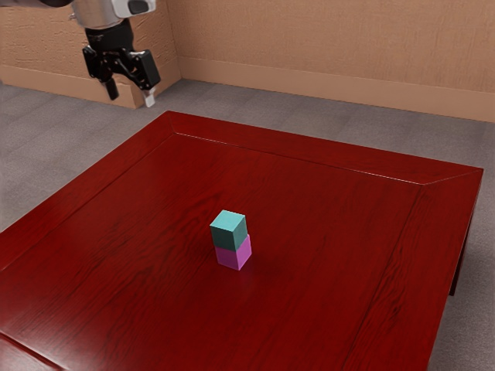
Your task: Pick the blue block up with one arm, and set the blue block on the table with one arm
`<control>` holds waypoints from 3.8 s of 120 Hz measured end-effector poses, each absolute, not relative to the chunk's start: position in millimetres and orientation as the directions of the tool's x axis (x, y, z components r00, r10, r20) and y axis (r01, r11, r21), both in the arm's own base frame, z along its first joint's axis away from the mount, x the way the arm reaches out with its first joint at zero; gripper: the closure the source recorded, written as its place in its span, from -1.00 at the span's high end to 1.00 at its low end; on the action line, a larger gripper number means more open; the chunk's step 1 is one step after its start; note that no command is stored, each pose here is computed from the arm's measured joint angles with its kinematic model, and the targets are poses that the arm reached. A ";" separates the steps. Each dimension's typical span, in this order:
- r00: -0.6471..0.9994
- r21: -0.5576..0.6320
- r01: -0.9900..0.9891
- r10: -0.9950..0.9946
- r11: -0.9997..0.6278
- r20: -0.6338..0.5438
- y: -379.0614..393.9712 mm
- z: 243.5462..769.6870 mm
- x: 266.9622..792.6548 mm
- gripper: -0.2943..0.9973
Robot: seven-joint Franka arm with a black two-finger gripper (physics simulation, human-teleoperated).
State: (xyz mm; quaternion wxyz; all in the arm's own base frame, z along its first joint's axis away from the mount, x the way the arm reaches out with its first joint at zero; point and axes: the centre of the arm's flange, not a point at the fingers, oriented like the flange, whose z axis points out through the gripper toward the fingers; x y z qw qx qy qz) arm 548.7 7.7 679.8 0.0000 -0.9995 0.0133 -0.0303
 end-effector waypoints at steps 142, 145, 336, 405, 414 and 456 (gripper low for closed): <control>0.996 -0.012 -0.094 -0.094 -0.996 0.006 -40.9 488.4 696.4 0.54; 0.995 -0.014 -0.099 -0.099 -0.995 -0.003 -44.3 479.6 693.4 0.54; 0.989 0.019 -0.145 -0.145 -0.989 -0.001 -93.4 329.7 644.0 0.44; 0.980 -0.008 -0.190 -0.190 -0.982 0.065 -127.2 373.1 656.9 -0.20; 0.975 -0.017 -0.213 -0.213 -0.977 0.067 -144.4 380.5 656.3 -0.27; 0.955 -0.038 -0.296 -0.296 -0.954 0.005 -225.8 327.6 664.6 -0.51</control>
